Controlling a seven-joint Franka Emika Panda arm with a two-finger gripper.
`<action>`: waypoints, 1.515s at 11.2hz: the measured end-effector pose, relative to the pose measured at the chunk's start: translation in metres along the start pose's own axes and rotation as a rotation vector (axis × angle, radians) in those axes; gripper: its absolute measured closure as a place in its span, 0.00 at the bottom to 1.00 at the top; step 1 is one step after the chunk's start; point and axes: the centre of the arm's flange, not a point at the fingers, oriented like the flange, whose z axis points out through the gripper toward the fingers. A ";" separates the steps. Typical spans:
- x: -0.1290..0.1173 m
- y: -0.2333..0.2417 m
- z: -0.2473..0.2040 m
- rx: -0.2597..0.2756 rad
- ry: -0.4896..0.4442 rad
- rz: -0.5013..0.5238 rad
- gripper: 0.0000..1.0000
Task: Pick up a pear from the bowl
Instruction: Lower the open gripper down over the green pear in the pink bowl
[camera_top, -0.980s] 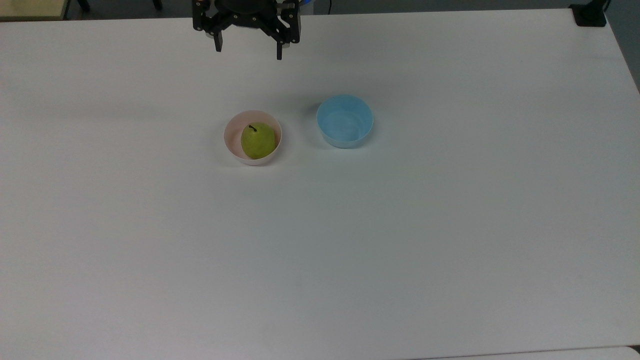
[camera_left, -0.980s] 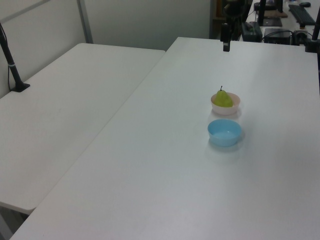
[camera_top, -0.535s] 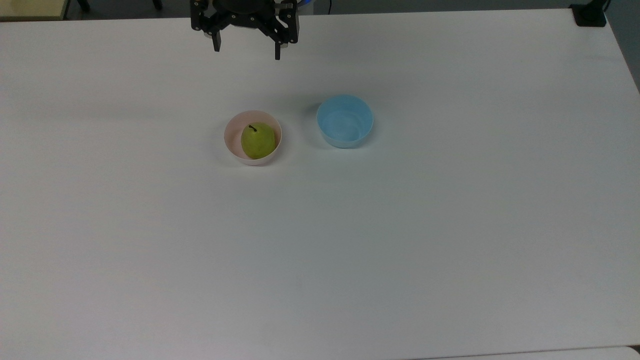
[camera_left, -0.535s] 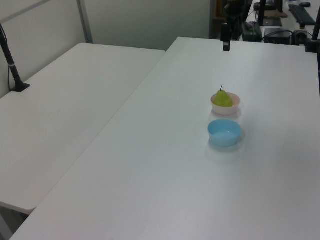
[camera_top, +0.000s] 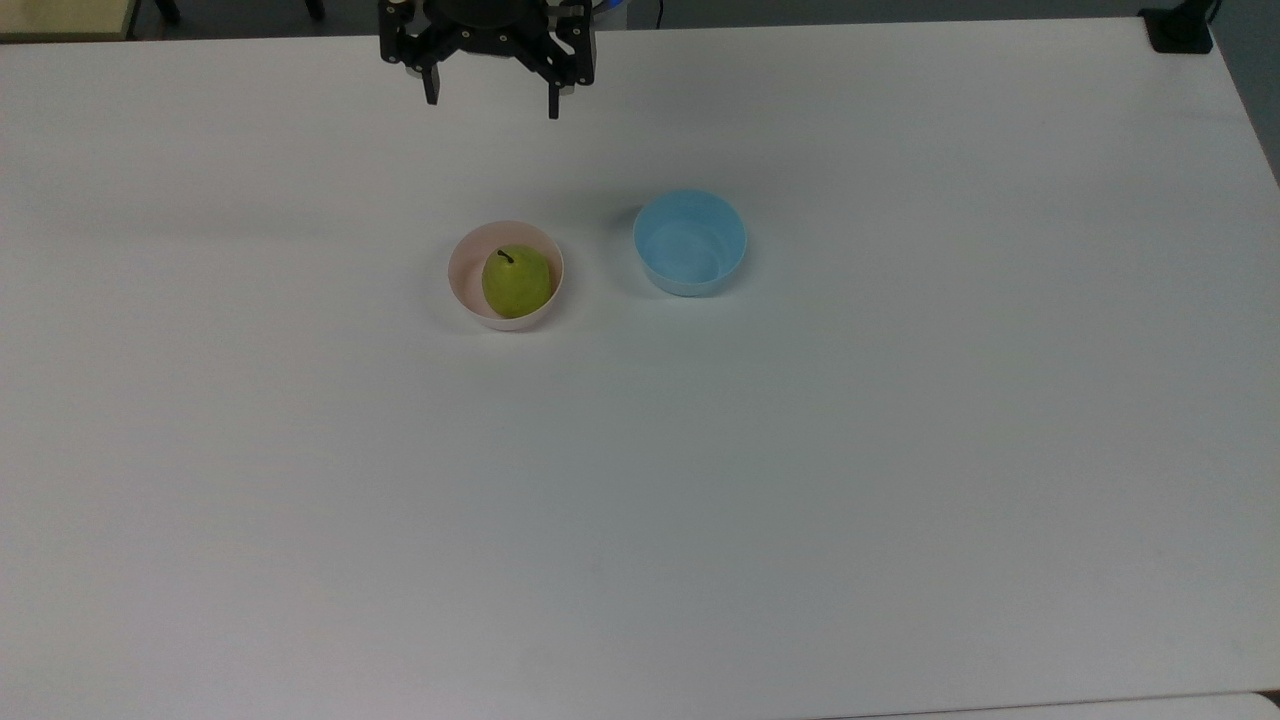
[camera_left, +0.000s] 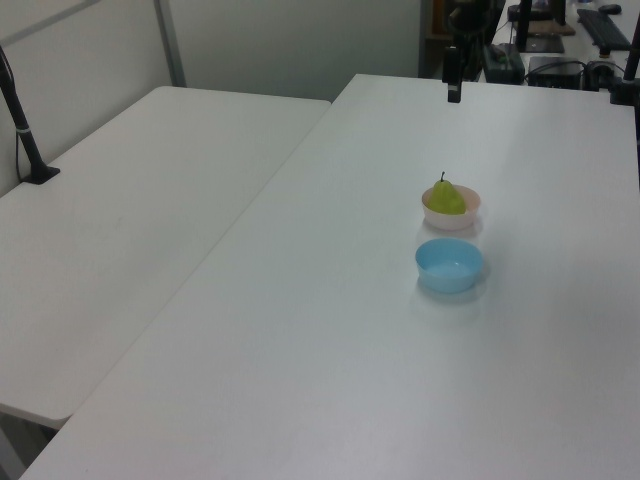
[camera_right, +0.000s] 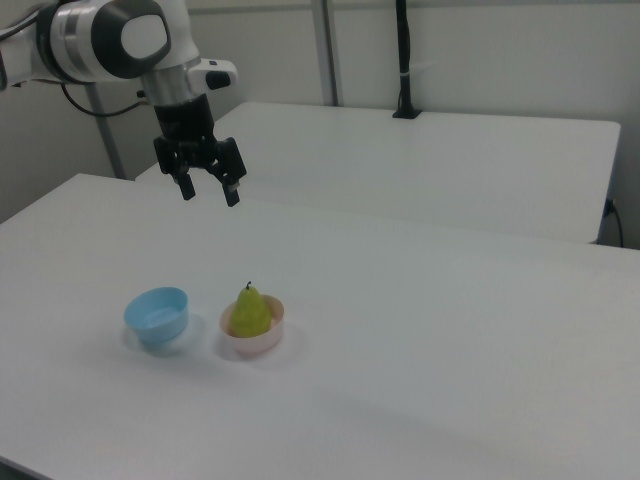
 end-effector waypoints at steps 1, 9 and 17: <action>0.000 0.006 0.003 0.000 -0.005 -0.033 0.00; 0.001 0.026 0.079 0.010 -0.063 -0.303 0.00; 0.018 0.009 0.183 0.015 -0.091 -0.346 0.05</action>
